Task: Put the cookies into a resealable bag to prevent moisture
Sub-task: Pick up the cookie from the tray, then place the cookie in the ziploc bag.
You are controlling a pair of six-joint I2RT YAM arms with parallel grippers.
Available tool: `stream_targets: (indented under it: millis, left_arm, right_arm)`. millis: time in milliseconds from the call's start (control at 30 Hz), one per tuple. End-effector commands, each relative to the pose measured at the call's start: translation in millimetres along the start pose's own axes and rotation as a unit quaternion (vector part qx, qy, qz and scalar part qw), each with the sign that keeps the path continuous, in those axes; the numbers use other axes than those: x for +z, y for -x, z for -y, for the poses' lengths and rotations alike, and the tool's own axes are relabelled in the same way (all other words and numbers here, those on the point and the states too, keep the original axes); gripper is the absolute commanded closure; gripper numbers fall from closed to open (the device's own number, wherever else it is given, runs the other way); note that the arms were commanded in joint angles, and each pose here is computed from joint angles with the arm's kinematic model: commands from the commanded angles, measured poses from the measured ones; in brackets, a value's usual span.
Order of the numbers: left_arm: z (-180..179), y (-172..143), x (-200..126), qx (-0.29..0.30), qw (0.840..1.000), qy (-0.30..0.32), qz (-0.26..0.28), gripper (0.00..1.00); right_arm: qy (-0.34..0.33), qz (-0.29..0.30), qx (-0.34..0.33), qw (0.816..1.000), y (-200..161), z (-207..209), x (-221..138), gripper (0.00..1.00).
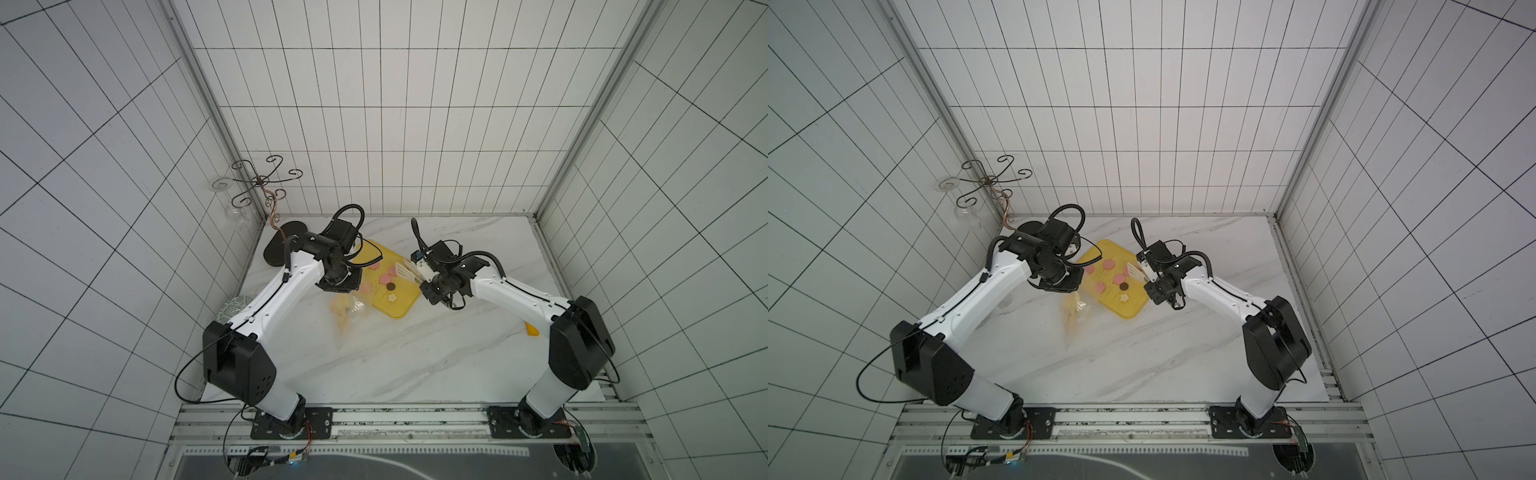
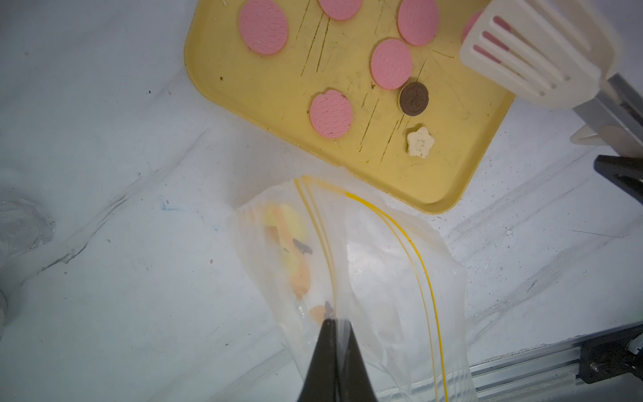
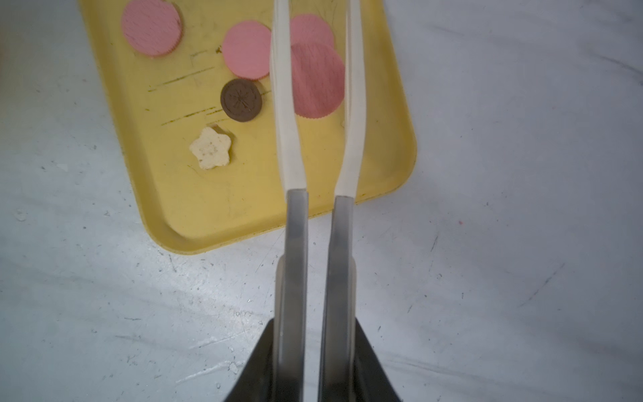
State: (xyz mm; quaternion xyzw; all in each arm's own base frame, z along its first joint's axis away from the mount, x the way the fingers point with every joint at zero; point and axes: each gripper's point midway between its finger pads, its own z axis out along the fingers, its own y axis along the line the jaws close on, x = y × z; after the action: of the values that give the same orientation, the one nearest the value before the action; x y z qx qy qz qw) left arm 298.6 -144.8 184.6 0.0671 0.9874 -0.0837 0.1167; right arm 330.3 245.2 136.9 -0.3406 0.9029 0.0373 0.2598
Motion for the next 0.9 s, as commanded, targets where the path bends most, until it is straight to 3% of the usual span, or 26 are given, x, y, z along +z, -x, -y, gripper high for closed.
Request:
stream_targets:
  millis: [0,333,867]
  left_arm:
    - [6,16,-2,0.007,1.000,-0.011,0.020,1.00]
    - [8,25,-2,-0.001,0.999,-0.027,0.023,1.00]
    - [19,27,-17,-0.017,0.996,-0.075,0.034,1.00]
  right_arm:
    - [0.028,0.090,-0.005,0.996,38,-17,-51,0.72]
    - [0.151,0.167,-0.017,0.974,51,-95,-115,0.72]
    - [0.194,0.105,-0.036,0.975,22,-122,-82,0.72]
